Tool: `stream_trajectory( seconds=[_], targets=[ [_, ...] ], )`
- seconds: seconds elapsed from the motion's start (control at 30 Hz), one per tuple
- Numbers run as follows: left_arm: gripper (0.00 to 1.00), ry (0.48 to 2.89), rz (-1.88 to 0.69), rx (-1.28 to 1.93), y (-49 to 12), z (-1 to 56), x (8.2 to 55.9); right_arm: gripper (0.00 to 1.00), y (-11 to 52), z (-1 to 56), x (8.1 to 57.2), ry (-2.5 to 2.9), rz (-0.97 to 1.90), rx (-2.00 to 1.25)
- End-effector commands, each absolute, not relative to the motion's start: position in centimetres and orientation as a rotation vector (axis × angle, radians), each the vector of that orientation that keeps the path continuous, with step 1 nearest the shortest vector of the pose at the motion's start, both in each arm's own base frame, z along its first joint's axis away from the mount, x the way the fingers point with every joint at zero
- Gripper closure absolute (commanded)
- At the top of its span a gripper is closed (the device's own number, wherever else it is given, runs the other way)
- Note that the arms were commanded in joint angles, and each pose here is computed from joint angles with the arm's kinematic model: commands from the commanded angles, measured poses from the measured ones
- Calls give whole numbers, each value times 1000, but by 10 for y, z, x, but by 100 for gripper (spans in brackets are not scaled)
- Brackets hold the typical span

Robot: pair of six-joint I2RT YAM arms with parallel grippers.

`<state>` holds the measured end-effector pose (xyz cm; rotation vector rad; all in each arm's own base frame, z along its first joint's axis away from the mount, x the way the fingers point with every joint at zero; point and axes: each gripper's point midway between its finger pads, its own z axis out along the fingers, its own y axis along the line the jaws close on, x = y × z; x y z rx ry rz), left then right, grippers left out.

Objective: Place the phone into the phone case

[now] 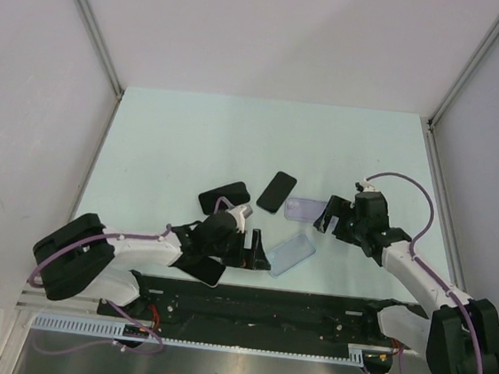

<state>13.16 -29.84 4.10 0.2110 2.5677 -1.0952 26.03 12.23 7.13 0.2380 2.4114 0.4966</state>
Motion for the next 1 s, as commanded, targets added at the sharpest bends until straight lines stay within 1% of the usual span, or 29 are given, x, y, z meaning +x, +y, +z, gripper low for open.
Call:
stream_trajectory(
  seconds=[0.0, 0.2, 0.23, 0.43, 0.63, 0.77, 0.97],
  targets=[
    [4, 2628, -1146, 224, -314, 30, 123, 0, 137, 71, 265, 2397, 611, 211],
    [4, 2669, -1165, 254, -327, 18, 123, 3, 148, 58, 261, 2424, 690, 201],
    [4, 2668, -1162, 252, -328, 17, 124, 4, 150, 57, 259, 2427, 708, 203],
    [3, 2647, -1158, 244, -334, 18, 132, 8, 162, 46, 237, 2484, 789, 169],
    [3, 2614, -1134, 186, -328, 21, 157, 15, 173, 34, 216, 2511, 904, 178],
    [3, 2582, -1135, 161, -323, 26, 175, 15, 179, 27, 204, 2551, 946, 166],
    [4, 2543, -1151, 121, -317, 36, 199, 15, 191, 36, 207, 2500, 998, 150]
  ],
)
